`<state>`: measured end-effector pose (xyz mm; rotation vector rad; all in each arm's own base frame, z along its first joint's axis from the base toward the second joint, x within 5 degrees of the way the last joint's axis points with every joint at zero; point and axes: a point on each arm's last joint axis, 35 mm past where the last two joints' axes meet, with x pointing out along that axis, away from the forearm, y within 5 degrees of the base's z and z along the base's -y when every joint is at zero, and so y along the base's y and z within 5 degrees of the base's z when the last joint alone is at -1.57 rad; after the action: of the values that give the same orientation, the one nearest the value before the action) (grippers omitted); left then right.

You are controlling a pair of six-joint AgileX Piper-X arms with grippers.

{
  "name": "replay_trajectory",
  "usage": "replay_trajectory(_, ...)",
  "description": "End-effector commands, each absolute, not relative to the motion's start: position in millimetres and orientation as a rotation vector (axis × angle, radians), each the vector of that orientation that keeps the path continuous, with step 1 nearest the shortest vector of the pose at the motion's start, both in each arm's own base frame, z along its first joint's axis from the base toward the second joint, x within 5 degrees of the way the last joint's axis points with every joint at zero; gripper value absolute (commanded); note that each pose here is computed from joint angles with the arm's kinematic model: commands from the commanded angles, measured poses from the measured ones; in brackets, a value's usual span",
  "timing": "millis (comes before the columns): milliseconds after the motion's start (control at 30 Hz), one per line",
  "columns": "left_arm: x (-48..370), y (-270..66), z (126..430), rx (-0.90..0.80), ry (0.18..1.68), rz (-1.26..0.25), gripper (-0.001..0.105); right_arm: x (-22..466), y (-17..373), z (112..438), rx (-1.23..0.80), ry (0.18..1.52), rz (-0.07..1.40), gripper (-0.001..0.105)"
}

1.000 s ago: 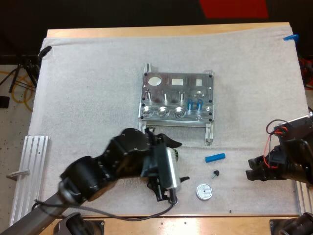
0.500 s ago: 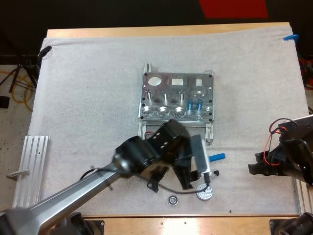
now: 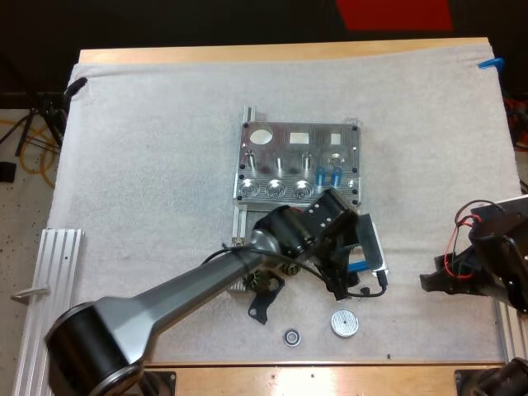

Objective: Load cells from left to right

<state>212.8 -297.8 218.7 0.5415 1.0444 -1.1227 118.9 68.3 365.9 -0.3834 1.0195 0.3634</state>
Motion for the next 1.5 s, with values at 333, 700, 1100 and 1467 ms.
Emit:
replay_trajectory(333,219.3,-310.7,184.5,0.560,1.094,-1.105,0.070,128.9,72.8,327.9,-0.324,1.033,0.276,0.055)
replay_trajectory(700,228.5,-329.3,175.6,0.590,1.090,-1.082,0.070,133.6,79.3,315.9,-0.174,1.038,0.301,0.055)
replay_trajectory(1100,230.8,-328.5,156.1,0.657,1.147,-1.012,0.069,132.6,80.5,315.7,-0.148,1.055,0.335,0.055)
replay_trajectory(1467,234.3,-334.0,161.0,0.677,1.118,-0.959,0.066,134.7,82.4,317.2,-0.131,1.033,0.353,0.055)
